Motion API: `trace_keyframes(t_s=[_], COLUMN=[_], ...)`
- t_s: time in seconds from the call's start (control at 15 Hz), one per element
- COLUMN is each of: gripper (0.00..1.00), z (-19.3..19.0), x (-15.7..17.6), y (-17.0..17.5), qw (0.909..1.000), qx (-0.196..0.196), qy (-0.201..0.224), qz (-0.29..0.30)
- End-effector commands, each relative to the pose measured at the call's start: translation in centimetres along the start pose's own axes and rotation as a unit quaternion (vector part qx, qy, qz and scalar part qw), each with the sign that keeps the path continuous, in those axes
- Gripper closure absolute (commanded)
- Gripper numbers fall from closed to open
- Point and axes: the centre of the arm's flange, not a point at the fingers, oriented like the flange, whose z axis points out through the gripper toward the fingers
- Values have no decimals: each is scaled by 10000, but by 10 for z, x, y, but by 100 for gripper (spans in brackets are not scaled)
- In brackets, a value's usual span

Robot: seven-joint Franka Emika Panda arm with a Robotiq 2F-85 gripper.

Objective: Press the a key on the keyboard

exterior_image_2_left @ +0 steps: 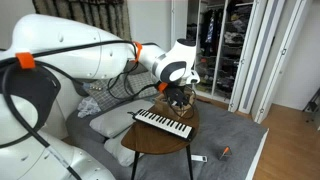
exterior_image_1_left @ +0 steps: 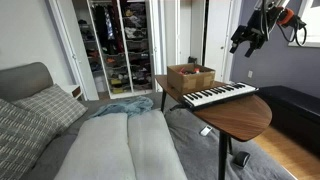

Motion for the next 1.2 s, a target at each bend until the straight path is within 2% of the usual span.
trace_keyframes(t_s=[0.0,0.33,0.8,1.13], gripper=[0,0,0,0], z=[0,0,19,48], x=[0,0,1,-12], y=[0,0,-60,-89], qw=[10000,10000,9960,9893], qx=[0,0,-192,-332], qy=[1,2,-363,-849], qz=[-1,-1,-792,-1135])
